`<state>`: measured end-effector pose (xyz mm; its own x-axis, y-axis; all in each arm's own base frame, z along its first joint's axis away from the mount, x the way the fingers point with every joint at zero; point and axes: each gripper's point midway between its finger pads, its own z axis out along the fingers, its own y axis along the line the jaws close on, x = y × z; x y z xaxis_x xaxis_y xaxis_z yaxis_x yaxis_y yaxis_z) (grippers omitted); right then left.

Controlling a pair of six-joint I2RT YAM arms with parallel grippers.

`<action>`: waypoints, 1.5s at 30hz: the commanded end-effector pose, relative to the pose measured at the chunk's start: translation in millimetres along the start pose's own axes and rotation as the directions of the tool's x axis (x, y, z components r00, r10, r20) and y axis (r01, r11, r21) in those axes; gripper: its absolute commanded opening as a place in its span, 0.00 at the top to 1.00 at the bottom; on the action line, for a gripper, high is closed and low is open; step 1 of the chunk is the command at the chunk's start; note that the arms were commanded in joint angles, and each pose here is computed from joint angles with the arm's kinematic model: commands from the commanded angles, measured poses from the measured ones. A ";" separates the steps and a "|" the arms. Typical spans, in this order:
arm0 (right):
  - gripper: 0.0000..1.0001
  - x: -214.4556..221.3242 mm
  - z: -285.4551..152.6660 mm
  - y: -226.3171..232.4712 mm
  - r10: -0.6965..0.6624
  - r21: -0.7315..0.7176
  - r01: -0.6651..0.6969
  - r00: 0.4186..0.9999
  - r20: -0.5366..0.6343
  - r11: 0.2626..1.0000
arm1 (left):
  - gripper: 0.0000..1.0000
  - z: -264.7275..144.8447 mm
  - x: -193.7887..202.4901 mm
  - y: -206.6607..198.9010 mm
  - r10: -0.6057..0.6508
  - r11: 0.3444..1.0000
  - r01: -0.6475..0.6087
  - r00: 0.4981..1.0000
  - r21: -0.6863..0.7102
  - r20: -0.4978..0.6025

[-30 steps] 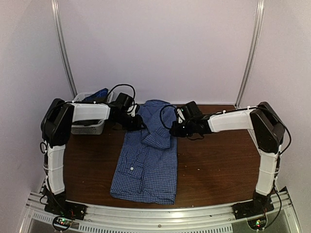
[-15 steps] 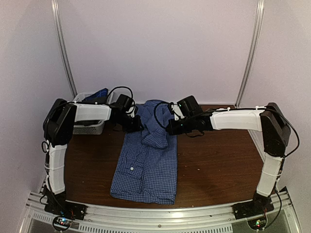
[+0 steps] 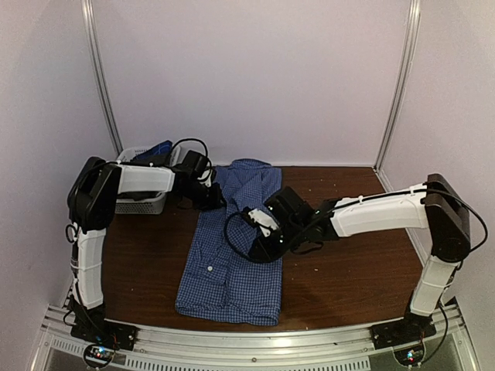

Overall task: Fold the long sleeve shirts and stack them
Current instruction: Fold the 1/3-folded shirt at the center of the board.

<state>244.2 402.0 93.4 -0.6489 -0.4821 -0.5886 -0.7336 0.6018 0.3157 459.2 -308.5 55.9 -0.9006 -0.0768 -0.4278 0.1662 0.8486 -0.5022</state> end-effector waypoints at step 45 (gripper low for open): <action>0.81 -20.3 29.7 43.0 -0.033 0.081 0.032 0.999 0.020 0.996 | 0.65 -63.3 30.1 -16.4 0.043 0.993 -0.047 0.999 0.108 0.033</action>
<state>265.1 445.3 89.2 -0.6529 -0.4372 -0.6185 -0.6871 0.6856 0.2407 400.7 -286.3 80.2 -0.9041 -0.0574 -0.4234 0.2011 0.8171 -0.5403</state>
